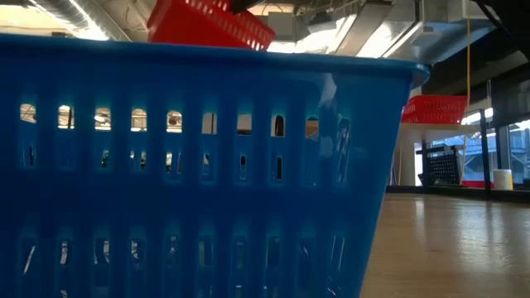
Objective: Stack baskets on shelf by color
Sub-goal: Stack the top red bin on the red bin on the shelf
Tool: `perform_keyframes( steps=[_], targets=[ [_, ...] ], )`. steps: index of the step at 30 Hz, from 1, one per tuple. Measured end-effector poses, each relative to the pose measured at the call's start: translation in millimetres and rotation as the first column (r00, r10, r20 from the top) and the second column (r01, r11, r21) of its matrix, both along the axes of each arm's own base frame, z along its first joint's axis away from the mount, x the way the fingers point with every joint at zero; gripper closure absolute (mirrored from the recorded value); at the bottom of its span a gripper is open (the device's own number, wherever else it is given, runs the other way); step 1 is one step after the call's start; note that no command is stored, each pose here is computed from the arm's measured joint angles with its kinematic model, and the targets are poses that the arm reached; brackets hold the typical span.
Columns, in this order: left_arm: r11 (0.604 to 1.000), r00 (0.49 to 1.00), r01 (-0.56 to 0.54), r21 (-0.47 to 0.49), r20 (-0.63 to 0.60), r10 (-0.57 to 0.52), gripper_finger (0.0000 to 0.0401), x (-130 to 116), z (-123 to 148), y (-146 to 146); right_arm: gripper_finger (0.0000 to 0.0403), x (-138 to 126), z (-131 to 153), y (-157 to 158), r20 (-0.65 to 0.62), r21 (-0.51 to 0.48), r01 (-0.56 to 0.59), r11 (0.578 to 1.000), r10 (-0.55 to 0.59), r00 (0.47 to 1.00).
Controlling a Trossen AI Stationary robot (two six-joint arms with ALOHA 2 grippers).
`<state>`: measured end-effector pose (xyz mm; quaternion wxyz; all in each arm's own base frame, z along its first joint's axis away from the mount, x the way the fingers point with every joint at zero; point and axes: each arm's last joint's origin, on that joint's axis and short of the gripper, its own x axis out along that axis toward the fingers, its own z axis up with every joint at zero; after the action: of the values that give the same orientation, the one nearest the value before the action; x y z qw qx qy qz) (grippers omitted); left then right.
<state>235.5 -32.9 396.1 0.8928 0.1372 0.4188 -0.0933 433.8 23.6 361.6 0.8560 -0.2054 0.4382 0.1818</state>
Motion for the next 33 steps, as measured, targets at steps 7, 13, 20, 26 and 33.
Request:
perform_keyframes(
  steps=[7, 13, 20, 26, 33],
  targets=[
    [0.995, 0.997, -0.070, 0.076, 0.037, 0.067, 0.0316, -8.9, 21.5, 4.5, 0.0402, -7.1, 14.0, 3.6, 0.021, -0.071, 0.101, 0.992, -0.100, 0.995],
    [0.970, 0.987, -0.153, 0.187, 0.081, 0.140, 0.0316, -19.9, 41.7, 10.1, 0.0402, -22.2, 33.5, 18.0, 0.078, -0.100, 0.122, 0.987, -0.115, 0.990],
    [0.962, 0.982, -0.171, 0.212, 0.112, 0.150, 0.0316, -20.6, 48.4, 11.0, 0.0403, -31.4, 47.8, 31.0, 0.140, -0.086, 0.130, 0.988, -0.117, 0.983],
    [0.958, 0.982, -0.176, 0.224, 0.102, 0.157, 0.0316, -9.1, 44.9, 13.5, 0.0403, -30.5, 47.1, 35.4, 0.136, -0.031, 0.087, 0.996, -0.082, 0.987],
    [0.950, 0.982, -0.182, 0.254, 0.090, 0.164, 0.0316, 3.5, 40.4, 25.9, 0.0403, -29.1, 47.7, 41.0, 0.149, 0.009, 0.004, 1.000, -0.005, 0.989]
  ],
)
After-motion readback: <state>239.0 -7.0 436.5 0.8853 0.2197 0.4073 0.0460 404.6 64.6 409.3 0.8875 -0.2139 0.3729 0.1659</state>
